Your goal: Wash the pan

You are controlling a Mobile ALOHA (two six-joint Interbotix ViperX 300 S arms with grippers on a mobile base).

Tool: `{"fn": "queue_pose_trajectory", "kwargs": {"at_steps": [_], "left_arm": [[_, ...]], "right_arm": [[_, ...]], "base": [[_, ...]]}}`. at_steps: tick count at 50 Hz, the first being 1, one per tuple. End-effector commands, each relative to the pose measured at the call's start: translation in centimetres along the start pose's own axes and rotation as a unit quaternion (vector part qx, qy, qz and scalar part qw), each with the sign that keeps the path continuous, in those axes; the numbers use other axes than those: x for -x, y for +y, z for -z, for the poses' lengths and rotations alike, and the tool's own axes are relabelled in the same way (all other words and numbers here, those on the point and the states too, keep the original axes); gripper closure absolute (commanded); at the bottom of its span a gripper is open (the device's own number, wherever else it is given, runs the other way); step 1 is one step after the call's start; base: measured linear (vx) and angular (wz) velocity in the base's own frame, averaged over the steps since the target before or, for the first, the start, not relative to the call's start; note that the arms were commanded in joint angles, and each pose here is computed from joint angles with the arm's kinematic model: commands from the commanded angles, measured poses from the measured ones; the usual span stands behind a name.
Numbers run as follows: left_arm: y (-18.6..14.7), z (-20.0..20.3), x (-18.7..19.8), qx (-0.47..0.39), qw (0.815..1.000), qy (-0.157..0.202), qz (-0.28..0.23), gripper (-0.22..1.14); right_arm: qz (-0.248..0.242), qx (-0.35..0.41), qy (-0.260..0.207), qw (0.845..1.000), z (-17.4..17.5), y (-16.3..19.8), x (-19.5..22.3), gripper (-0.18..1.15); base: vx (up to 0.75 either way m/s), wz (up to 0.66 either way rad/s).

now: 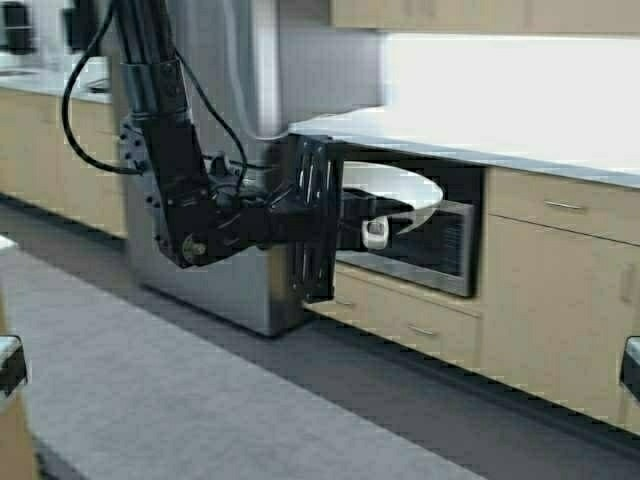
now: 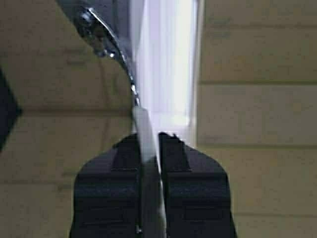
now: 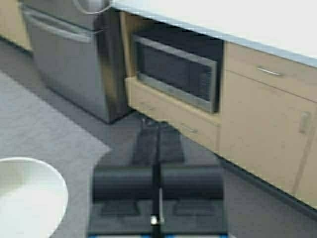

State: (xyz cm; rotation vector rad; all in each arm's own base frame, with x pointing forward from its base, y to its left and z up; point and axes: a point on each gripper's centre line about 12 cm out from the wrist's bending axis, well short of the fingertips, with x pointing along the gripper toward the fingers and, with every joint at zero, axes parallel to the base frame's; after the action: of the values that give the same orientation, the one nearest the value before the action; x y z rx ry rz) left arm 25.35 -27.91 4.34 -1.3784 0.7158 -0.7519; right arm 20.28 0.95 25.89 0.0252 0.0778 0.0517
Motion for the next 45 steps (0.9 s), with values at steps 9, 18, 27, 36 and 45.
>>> {"fn": "queue_pose_trajectory", "kwargs": {"at_steps": [9,18,27,36,45], "left_arm": [[-1.3,-0.1,-0.5,-0.004,0.999,-0.001,0.032,0.89],[-0.9,-0.2,-0.4,-0.003,1.000,-0.004,0.028,0.89],[-0.6,-0.3,-0.3,-0.005,1.000,-0.006,0.024,0.89],[-0.6,-0.2,0.0,-0.002,0.999,-0.006,0.041,0.89],[-0.8,-0.4,1.0,0.002,0.999,-0.015,0.047,0.89]], "right_arm": [[0.000,0.004,-0.003,1.000,-0.7,0.0,-0.6,0.91],[0.000,0.001,-0.005,1.000,-0.9,0.0,-0.6,0.91],[-0.001,0.000,-0.008,1.000,-1.0,0.0,-0.6,0.91],[-0.001,-0.002,-0.013,1.000,-1.3,0.0,-0.5,0.91],[0.000,-0.002,-0.016,1.000,-1.4,0.0,-0.5,0.91]], "base": [[0.18,0.43],[0.19,0.54],[0.19,0.64],[0.18,0.65],[0.16,0.50]]}}
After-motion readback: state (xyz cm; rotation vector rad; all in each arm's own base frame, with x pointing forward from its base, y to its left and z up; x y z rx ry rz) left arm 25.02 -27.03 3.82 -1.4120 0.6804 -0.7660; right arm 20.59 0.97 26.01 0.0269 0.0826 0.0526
